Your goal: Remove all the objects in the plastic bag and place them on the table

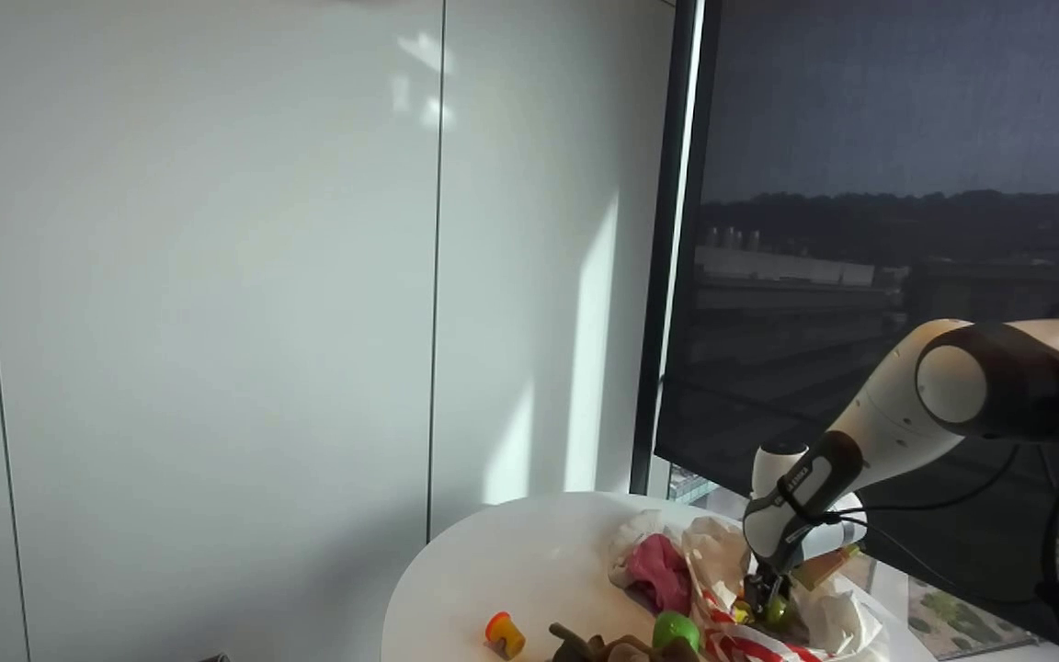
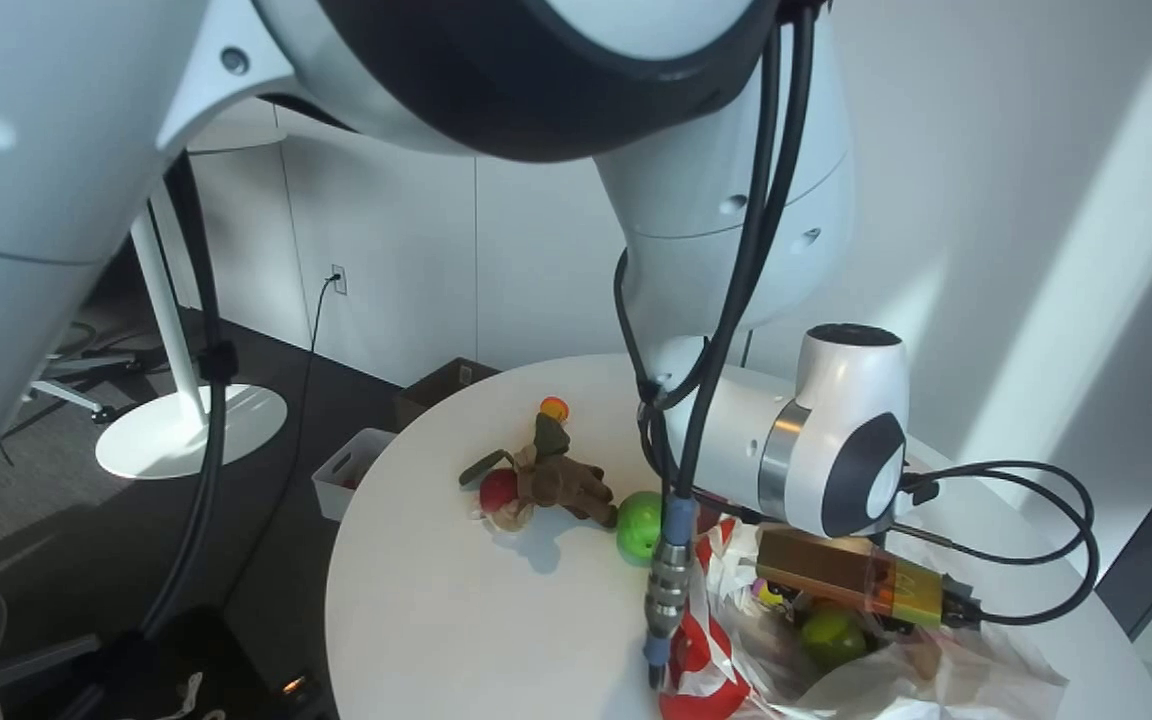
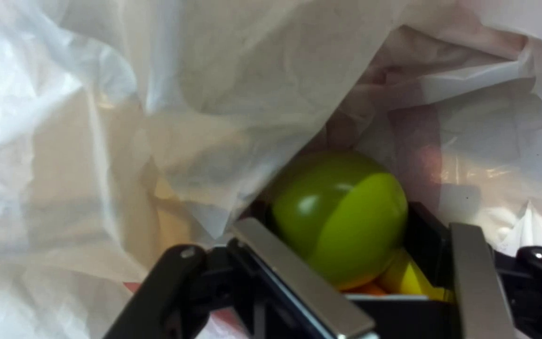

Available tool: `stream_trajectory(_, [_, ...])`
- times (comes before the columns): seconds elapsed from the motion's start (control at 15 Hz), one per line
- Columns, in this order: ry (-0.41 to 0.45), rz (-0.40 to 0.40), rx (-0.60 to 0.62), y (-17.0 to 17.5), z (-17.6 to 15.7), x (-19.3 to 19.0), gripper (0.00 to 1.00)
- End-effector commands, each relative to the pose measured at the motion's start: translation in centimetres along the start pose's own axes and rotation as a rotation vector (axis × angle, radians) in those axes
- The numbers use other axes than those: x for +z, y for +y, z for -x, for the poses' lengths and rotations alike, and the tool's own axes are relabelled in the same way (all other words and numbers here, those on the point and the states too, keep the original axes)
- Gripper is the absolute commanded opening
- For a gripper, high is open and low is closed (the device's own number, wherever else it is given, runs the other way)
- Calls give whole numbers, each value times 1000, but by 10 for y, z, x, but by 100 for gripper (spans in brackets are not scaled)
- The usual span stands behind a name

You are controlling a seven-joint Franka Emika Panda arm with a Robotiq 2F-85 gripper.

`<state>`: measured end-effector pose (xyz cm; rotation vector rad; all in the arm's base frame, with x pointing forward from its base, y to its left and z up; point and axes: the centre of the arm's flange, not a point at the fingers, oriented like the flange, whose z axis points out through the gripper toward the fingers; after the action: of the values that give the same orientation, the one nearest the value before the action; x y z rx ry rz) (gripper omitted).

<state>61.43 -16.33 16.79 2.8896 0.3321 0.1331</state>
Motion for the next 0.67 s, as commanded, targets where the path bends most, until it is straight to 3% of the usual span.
stream_trajectory(0.0, [-6,-8,-27,-9,11,-35,48])
stream_trajectory(0.33, [-1,-10,-50,-36,41,-115,48])
stream_trajectory(0.6, [-65,-110,-262,-96,66,-153,48])
